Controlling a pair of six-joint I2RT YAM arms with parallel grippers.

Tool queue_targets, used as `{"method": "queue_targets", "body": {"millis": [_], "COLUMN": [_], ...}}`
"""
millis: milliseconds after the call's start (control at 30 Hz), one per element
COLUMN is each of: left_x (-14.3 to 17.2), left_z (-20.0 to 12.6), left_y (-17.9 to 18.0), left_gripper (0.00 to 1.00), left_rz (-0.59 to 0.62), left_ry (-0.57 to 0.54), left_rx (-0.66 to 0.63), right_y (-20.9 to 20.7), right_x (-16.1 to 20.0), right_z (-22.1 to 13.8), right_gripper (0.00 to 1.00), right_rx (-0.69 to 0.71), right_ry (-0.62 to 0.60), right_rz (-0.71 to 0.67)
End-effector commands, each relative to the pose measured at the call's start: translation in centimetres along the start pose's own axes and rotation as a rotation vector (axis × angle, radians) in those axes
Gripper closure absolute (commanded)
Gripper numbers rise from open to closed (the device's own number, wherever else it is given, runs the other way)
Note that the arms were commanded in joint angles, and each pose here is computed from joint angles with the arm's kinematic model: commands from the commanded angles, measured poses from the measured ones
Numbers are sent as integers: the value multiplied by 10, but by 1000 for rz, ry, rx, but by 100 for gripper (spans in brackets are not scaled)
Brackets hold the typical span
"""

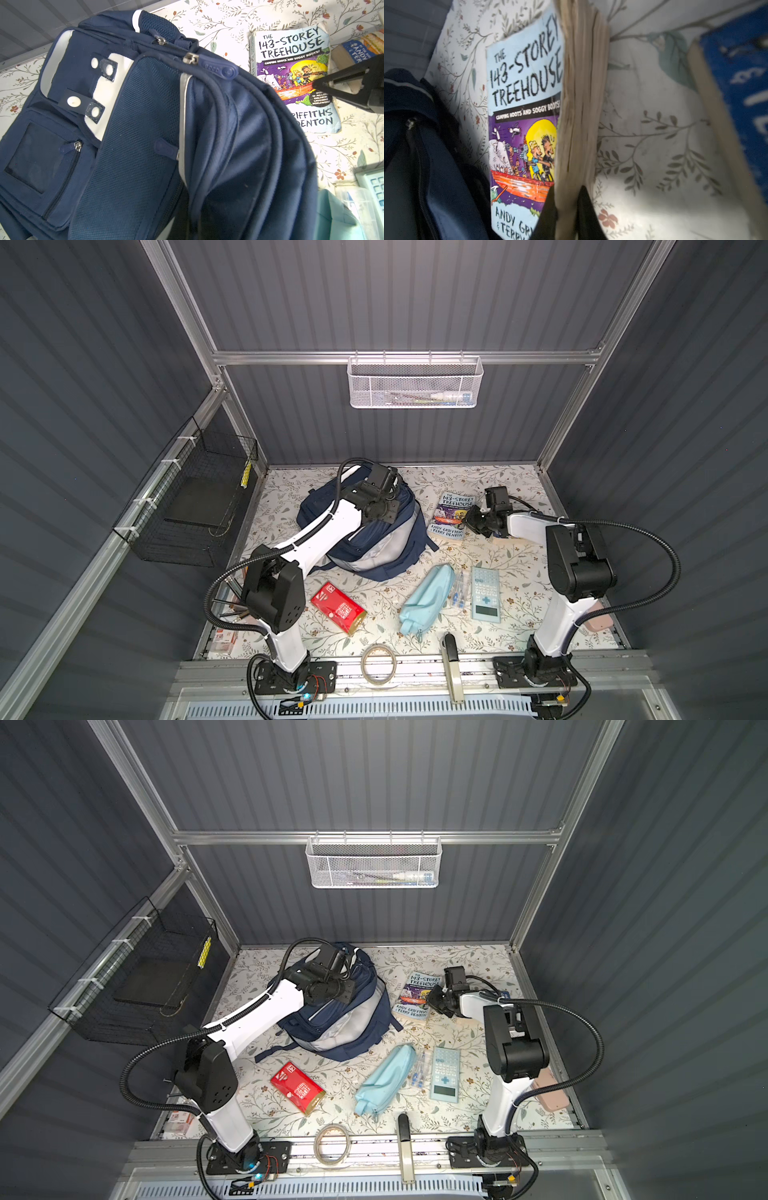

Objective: Pack books, pencil case, and school supplies into a backpack
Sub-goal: Pick up the book from the top-right of the table.

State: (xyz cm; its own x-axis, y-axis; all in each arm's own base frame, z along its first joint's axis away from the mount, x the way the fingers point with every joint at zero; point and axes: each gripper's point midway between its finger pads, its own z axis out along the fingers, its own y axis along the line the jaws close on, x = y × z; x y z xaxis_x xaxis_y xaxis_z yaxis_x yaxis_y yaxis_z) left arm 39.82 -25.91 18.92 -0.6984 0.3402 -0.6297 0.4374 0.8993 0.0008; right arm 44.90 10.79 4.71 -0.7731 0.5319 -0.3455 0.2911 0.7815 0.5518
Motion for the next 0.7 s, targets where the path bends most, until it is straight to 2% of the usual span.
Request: {"method": "queue_targets", "body": {"millis": [0,233,500,667], "left_x": [-21,-20,-21,-26], "left_z": [-26,-26,-25,-26], "left_y": [-4,-3,-5,-3], "left_gripper": [100,100,100,100], "left_rz": [-27,-25,-34,-44], "left_ry": [-82,-75,-75,-80], "left_rx": [32,29,65,71], "right_y": [-2,32,86,102], "right_x": [2,-4,-11,15], "right_z": [-9,-45,-127,-156], "right_gripper": [100,100,100,100], "right_rx": [-8,-163,-457,-492], "right_ry": [-14,-73,-199,-135], "right_rz": [-7,-77,-188,-226]}}
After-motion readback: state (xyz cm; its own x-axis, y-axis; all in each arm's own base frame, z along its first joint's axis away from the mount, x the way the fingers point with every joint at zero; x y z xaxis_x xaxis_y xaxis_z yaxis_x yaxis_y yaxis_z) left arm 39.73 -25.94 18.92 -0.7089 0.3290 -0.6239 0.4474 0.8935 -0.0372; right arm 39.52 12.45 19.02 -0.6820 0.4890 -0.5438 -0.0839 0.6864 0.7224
